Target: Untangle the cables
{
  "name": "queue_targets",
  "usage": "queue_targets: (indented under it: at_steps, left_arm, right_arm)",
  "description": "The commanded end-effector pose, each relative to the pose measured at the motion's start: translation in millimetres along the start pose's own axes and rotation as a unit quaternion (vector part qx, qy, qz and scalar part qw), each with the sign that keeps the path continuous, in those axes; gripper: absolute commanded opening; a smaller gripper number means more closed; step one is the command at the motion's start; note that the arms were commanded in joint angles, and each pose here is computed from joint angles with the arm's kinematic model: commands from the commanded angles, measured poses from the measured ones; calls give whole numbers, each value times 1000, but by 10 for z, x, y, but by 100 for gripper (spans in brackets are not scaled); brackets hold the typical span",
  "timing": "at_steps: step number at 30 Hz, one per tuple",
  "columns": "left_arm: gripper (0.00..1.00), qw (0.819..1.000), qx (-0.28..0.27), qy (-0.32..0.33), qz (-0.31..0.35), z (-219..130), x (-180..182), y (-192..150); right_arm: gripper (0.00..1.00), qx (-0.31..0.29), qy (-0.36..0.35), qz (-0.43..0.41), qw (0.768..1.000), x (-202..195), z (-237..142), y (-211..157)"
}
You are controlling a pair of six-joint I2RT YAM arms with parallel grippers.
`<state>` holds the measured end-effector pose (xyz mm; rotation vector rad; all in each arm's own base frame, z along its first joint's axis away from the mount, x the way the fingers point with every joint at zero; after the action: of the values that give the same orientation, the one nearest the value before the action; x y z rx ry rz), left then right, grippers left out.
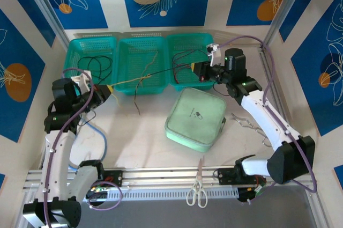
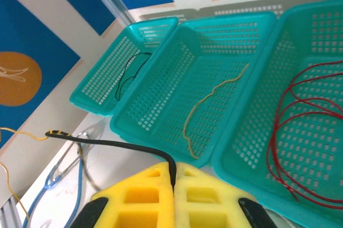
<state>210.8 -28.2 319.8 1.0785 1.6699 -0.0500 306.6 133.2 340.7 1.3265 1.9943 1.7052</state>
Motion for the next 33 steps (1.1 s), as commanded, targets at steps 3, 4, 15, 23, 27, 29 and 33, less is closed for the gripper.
queue_targets:
  at_steps: [3,4,15,23,27,29,33]
  left_arm:
    - [0,999,-22,30,-11,-59,128,23]
    - [0,999,-23,32,-11,-65,139,23]
    - [0,998,-20,52,-22,-98,276,10]
    - [0,992,-79,90,-46,-231,457,61]
    - [0,988,-101,106,-53,-265,564,46]
    - [0,986,-106,116,-57,-268,622,41]
    - [0,981,-129,129,-66,-285,730,49]
  right_arm:
    - [0,-39,-37,14,998,-180,-269,99]
    - [0,-42,-40,15,998,-203,-305,109]
    - [0,-69,-83,22,994,-412,-648,182]
    - [0,-104,-139,47,984,-627,-939,255]
    - [0,-115,-155,51,980,-714,-1046,276]
    - [0,-120,-166,51,977,-750,-1101,287]
    - [0,-142,-195,59,969,-854,-1268,322]
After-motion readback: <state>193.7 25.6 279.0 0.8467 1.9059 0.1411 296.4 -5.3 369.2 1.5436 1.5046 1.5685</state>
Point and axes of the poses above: each hand's point on the last joint's axis, 136 mm out from that joint toward the fingers, its own z axis out along the fingers, its own x axis along the line the jaws close on, y = z × x, the point moved 9 cm from there along -z, back along the fingers, and after that the axes turned 6 degrees about -z, right-handed, at the moved point
